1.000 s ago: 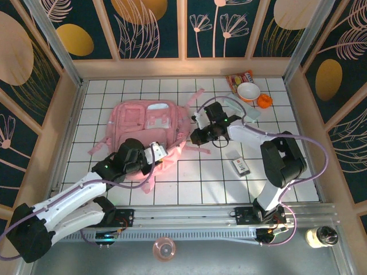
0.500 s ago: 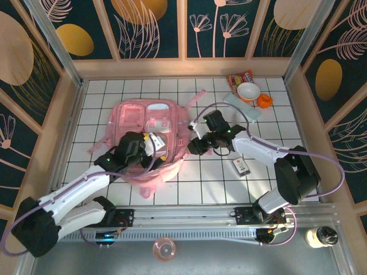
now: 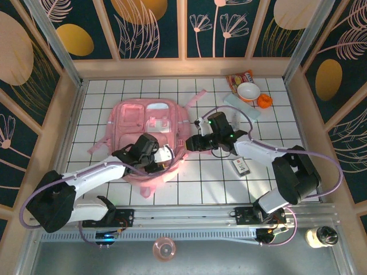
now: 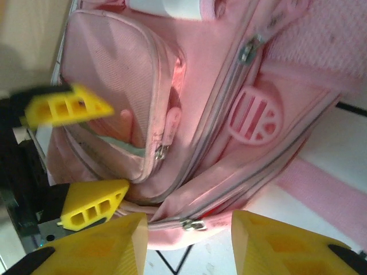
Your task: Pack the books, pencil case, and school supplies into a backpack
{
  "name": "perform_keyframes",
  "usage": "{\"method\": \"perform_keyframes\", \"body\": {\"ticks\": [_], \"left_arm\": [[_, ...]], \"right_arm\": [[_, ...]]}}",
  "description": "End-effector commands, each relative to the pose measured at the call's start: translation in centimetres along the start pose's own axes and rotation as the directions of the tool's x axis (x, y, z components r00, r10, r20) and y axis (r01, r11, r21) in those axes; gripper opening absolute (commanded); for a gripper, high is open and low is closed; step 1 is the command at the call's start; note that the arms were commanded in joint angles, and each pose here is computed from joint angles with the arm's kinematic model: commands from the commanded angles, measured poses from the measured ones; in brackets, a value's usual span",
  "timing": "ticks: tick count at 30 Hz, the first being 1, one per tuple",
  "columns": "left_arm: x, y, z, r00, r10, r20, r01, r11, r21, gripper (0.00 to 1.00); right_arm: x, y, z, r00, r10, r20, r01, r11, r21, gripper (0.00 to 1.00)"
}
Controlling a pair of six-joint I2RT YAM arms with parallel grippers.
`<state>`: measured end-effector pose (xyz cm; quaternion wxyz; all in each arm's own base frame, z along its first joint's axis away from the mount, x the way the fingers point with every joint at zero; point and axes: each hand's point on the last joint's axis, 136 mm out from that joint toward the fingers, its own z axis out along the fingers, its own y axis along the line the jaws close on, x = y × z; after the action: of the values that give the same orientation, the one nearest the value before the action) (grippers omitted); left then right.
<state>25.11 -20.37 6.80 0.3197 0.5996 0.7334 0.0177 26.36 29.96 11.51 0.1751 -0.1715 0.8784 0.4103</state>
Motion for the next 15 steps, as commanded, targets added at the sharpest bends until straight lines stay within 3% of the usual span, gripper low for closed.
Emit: {"method": "perform_keyframes", "body": {"ticks": [1, 3, 4, 10, 12, 14, 15], "left_arm": [[1.7, 2.7, 0.0, 0.995, 0.014, -0.098, -0.028, 0.990, -0.140, 0.27], [0.0, 3.8, -1.3, 1.000, -0.002, -0.024, -0.002, 0.983, -0.182, 0.05], [-1.1, 4.5, -2.4, 1.000, -0.013, 0.029, 0.019, 0.978, -0.210, 0.00], [-6.0, 8.5, -9.2, 0.950, -0.067, 0.305, 0.171, 0.928, -0.330, 0.00], [-5.7, 8.8, -9.6, 0.951, -0.064, 0.301, 0.170, 0.924, -0.343, 0.00], [-4.3, 8.4, -8.7, 0.970, -0.071, 0.234, 0.150, 0.927, -0.344, 0.00], [-3.7, 8.4, -8.3, 0.974, -0.084, 0.213, 0.156, 0.924, -0.348, 0.05]], "right_arm": [[-0.1, 0.9, 0.6, 0.996, 0.090, 0.003, -0.089, 0.995, -0.045, 0.42], [-0.7, 1.2, 0.3, 0.997, 0.075, 0.028, -0.073, 0.996, -0.053, 0.42], [-1.1, 1.6, 0.1, 0.997, 0.064, 0.045, -0.061, 0.996, -0.061, 0.42], [-3.2, 3.5, -0.4, 0.995, 0.029, 0.098, -0.018, 0.993, -0.115, 0.44], [-3.3, 3.6, -0.2, 0.995, 0.036, 0.093, -0.025, 0.992, -0.121, 0.45], [-3.4, 3.9, 0.5, 0.996, 0.052, 0.078, -0.042, 0.991, -0.129, 0.46], [-3.4, 4.1, 0.9, 0.995, 0.076, 0.066, -0.067, 0.989, -0.135, 0.46]]}}
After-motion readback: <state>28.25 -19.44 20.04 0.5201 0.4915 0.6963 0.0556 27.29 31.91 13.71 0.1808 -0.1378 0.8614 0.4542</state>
